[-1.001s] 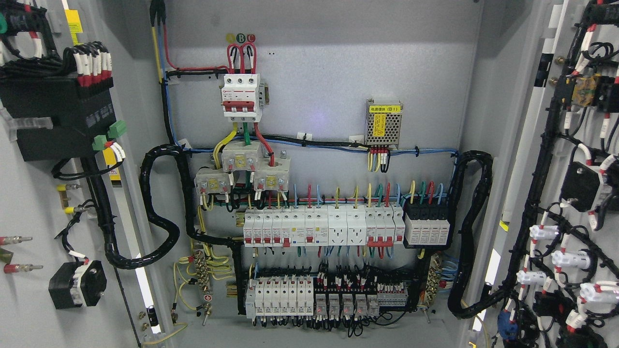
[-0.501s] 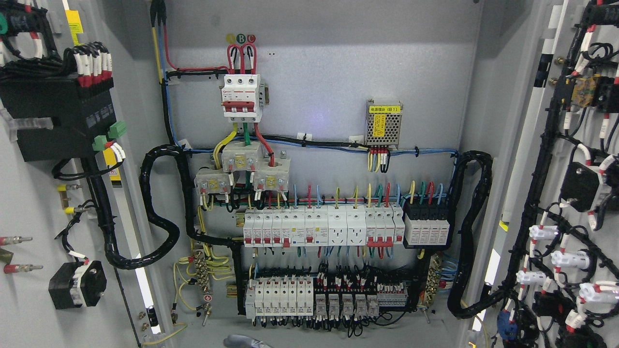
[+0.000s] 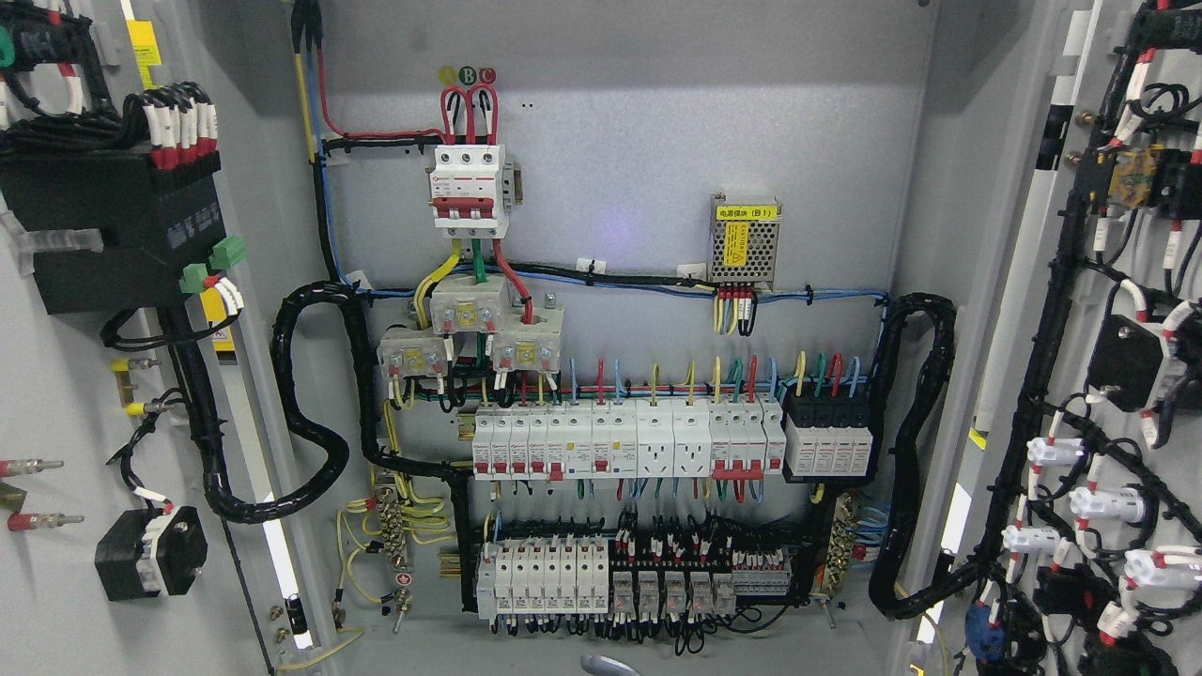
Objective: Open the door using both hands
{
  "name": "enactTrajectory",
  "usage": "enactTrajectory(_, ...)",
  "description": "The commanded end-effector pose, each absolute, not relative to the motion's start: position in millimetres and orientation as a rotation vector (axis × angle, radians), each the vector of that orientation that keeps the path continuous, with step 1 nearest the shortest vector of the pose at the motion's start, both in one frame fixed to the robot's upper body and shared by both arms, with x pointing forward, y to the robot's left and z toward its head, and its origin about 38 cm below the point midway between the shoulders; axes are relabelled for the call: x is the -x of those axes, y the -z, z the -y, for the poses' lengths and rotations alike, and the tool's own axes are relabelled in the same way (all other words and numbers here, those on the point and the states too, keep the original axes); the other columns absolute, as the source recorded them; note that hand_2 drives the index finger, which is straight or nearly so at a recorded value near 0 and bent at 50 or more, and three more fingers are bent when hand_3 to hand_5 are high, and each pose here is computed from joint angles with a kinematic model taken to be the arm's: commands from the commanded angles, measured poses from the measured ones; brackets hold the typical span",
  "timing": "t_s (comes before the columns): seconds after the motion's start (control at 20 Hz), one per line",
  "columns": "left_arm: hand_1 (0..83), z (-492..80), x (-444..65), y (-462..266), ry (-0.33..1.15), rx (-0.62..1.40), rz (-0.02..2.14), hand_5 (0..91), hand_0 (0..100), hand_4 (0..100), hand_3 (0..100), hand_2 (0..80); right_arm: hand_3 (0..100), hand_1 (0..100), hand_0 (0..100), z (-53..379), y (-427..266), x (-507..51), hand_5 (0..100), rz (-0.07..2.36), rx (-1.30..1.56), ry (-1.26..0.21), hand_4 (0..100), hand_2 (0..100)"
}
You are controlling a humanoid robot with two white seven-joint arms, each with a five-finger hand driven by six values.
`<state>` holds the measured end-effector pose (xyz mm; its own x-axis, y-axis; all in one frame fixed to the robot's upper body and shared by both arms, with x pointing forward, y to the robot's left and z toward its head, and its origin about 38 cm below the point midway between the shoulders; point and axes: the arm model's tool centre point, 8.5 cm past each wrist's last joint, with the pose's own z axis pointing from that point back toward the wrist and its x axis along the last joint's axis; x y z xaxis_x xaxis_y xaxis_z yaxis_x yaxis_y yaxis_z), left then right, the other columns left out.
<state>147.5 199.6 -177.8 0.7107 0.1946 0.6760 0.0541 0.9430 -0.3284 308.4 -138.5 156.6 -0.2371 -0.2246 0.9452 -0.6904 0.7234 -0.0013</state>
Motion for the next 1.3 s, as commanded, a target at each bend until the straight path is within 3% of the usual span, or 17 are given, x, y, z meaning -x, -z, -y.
enactTrajectory(0.0, 55.6, -174.4, -210.8, 67.9, 0.054, 0.457, 1.148, 0.0, 12, 0, 0, 0.0, 0, 50, 0, 209.4, -176.7, -273.3, 0, 1.961, -0.481, -0.448, 0, 4)
enactTrajectory(0.5, 55.6, -169.9, -209.4, -37.3, 0.306, 0.495, 1.533, 0.0, 12, 0, 0, 0.0, 0, 50, 0, 231.7, -173.2, -228.2, 0, 2.156, -0.365, -0.407, 0, 4)
enactTrajectory(0.8, 55.6, -169.1, -204.9, -84.4, 0.307, 0.531, 1.788, 0.0, 12, 0, 0, 0.0, 0, 50, 0, 242.0, -172.3, -212.5, 0, 2.212, -0.306, -0.408, 0, 4)
enactTrajectory(1.05, 55.6, -172.7, -192.6, -99.3, 0.277, 0.534, 1.921, 0.0, 12, 0, 0, 0.0, 0, 50, 0, 268.2, -178.1, -214.0, 0, 2.242, -0.217, -0.277, 0, 4)
enactTrajectory(1.25, 55.6, -170.2, -180.4, -112.2, 0.247, 0.553, 1.99, 0.0, 12, 0, 0, 0.0, 0, 50, 0, 274.1, -179.6, -213.2, 0, 2.249, -0.217, -0.254, 0, 4)
